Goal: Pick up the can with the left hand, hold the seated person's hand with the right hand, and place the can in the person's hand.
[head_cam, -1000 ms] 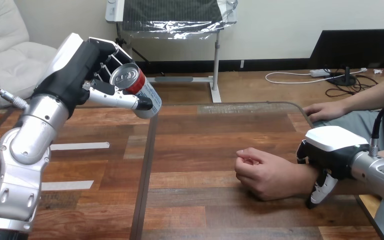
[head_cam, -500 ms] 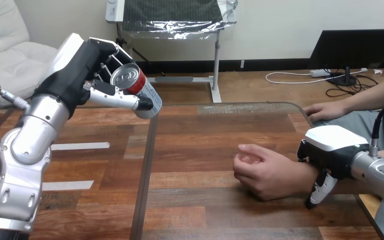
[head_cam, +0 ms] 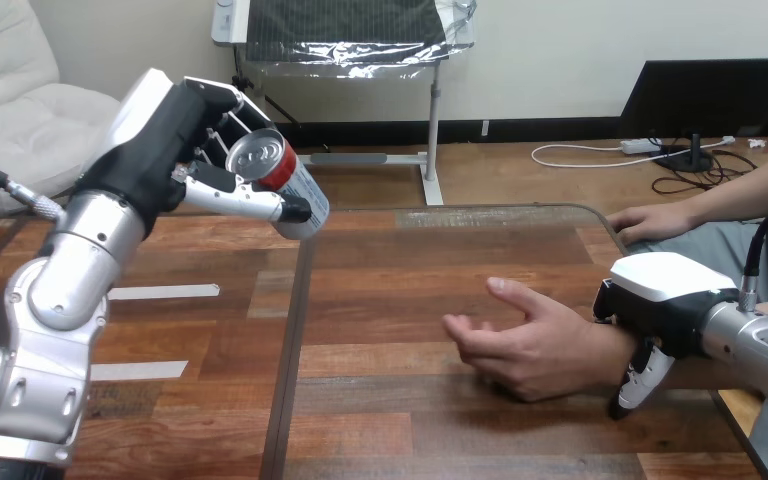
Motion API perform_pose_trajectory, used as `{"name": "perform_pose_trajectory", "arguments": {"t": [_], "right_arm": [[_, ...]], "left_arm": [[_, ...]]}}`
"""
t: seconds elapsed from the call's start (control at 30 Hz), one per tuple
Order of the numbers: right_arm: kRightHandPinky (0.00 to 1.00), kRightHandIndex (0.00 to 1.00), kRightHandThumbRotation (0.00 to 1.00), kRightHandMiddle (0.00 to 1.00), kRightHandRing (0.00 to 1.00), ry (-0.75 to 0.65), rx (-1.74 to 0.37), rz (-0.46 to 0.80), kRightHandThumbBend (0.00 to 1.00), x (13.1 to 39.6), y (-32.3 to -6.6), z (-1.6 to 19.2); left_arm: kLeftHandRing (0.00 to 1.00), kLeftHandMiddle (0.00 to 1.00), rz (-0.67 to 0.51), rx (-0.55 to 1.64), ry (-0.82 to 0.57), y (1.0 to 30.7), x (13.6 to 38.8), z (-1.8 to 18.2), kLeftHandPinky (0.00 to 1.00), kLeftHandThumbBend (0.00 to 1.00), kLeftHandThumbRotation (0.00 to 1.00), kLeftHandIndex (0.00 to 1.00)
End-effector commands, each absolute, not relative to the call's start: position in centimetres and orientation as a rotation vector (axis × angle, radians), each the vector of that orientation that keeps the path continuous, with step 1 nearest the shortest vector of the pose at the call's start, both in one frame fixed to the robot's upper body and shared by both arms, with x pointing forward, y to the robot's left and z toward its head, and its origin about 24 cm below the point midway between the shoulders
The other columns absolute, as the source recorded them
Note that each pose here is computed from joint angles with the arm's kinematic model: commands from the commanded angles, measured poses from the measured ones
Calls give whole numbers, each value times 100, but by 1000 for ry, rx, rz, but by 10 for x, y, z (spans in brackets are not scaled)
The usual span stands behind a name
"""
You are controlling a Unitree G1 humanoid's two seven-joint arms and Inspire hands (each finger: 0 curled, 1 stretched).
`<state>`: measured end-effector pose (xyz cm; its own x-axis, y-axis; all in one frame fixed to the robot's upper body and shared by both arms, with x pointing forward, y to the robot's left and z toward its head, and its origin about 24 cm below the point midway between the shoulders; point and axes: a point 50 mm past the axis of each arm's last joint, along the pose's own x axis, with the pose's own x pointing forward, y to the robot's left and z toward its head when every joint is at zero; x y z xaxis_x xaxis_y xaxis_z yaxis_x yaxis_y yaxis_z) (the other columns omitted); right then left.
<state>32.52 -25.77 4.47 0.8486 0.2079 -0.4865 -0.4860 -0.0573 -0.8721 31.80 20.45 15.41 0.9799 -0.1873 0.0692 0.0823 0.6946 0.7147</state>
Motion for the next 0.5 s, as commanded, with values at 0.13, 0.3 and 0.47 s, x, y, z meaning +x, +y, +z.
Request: {"name": "perform_pose_trajectory", "arguments": {"t": [0.13,0.3,0.47], "right_arm": [[14,30,9,27,20,167,-1412,580,78,327,-241,46],[14,30,9,27,20,149,-1400,555,78,330,-242,53],[16,31,9,29,22,137,-1387,534,78,333,-243,61]], "left_arm": [[31,37,-159,780,-206,192,325,166,25,71,0,41],[31,37,-171,773,-193,189,327,161,25,71,0,41],[33,37,-188,767,-191,185,330,157,27,70,0,42]]}}
